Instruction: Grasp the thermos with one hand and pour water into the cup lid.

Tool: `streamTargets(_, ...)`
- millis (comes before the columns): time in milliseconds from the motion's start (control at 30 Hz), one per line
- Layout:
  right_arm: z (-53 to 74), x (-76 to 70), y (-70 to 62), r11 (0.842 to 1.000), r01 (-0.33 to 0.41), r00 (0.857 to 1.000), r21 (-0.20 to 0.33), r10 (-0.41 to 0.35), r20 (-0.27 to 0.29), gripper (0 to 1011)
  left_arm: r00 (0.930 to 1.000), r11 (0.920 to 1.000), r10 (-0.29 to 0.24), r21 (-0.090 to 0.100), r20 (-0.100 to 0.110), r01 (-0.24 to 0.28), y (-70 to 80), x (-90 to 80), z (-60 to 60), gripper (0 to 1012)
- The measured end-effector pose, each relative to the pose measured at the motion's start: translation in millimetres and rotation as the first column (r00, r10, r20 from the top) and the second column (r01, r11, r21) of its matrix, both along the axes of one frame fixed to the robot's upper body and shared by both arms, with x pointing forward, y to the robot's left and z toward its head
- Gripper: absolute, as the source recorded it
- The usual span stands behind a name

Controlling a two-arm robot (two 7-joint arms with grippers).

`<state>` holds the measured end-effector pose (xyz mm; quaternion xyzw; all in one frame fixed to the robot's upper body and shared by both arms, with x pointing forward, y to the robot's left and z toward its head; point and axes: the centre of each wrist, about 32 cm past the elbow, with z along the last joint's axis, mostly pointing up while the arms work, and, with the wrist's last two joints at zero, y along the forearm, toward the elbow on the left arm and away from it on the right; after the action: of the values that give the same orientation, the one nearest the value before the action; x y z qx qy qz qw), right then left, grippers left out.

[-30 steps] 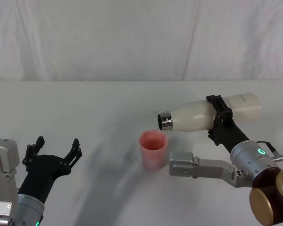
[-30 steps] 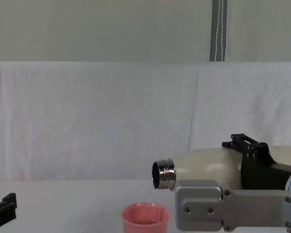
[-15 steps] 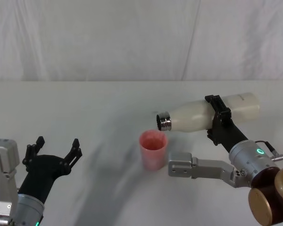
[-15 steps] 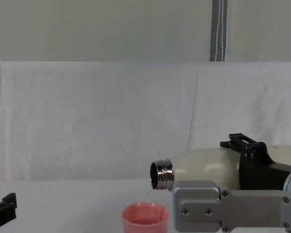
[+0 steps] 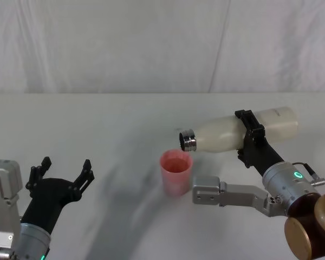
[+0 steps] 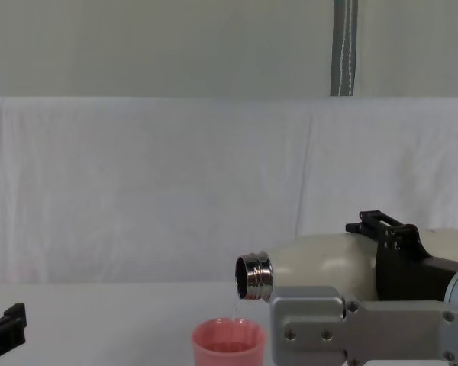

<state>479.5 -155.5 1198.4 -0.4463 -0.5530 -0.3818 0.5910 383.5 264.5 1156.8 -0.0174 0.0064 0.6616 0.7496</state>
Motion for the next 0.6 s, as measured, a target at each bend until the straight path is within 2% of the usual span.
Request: streamTargets(600, -0.2, -1.3, -0.3, 1.000, 0.004, 1.000, -0.003, -0.004, 0.002, 956, 1.0000, 1.0000, 0.000, 0.000, 0.000, 0.000, 0.0, 0.0, 0.0, 1001)
